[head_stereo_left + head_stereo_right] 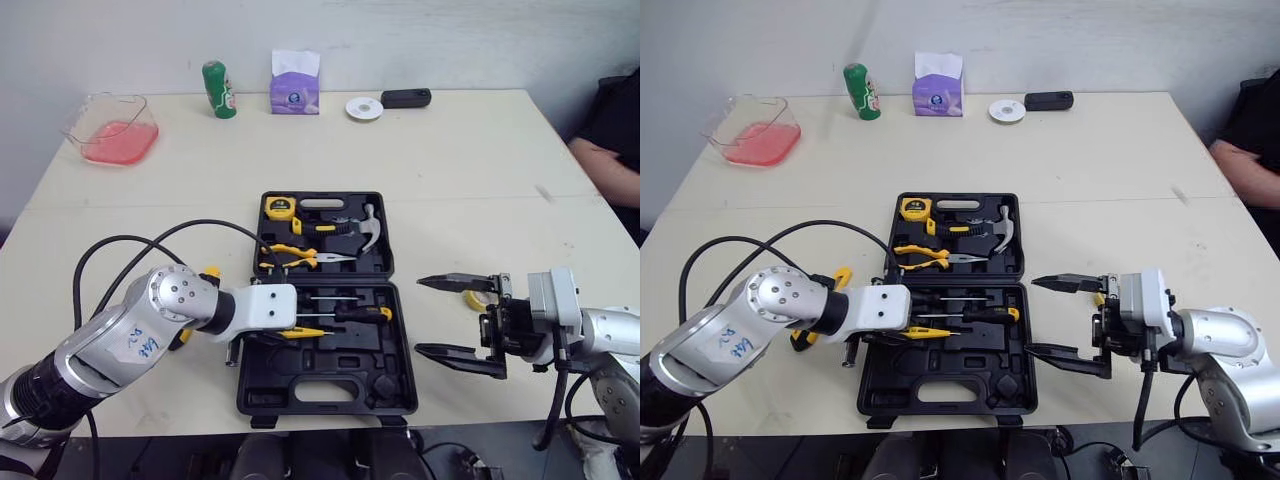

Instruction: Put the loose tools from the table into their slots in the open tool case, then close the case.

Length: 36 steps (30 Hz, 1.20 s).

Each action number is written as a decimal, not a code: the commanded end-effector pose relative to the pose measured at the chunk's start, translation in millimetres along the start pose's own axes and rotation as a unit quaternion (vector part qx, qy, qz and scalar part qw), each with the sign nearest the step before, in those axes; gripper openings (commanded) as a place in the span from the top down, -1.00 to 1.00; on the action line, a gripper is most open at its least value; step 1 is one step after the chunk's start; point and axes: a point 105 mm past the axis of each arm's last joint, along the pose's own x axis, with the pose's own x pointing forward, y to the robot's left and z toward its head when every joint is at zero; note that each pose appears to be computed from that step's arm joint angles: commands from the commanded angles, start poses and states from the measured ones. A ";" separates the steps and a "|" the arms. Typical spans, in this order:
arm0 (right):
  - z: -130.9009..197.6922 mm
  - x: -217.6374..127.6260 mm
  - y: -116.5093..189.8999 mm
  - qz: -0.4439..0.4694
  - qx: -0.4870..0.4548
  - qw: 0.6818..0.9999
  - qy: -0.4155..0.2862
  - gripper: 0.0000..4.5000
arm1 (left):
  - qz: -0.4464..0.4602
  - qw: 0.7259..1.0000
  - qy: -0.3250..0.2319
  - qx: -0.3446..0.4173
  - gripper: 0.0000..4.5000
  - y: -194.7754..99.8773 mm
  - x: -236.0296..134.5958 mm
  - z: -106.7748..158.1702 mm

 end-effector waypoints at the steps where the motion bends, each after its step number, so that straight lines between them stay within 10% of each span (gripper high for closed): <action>1: 8.4 1.1 3.9 0.006 -0.018 1.000 -0.008 -1.00 | 0.006 1.000 0.012 0.004 0.78 -0.3 2.8 -0.4; 24: 6.7 8.6 6.1 0.005 -0.013 1.000 -0.015 -1.00 | -0.007 1.000 0.012 -0.001 0.78 -1.2 17.7 3.5; 29: 7.1 10.5 7.0 0.002 -0.013 1.000 -0.017 -1.00 | 0.009 0.999 -0.036 0.013 -0.22 -1.2 19.5 10.3; 36: 7.9 10.3 5.2 0.000 -0.013 1.000 -0.015 -1.00 | -0.019 0.995 -0.095 0.022 -0.22 -9.3 12.9 18.6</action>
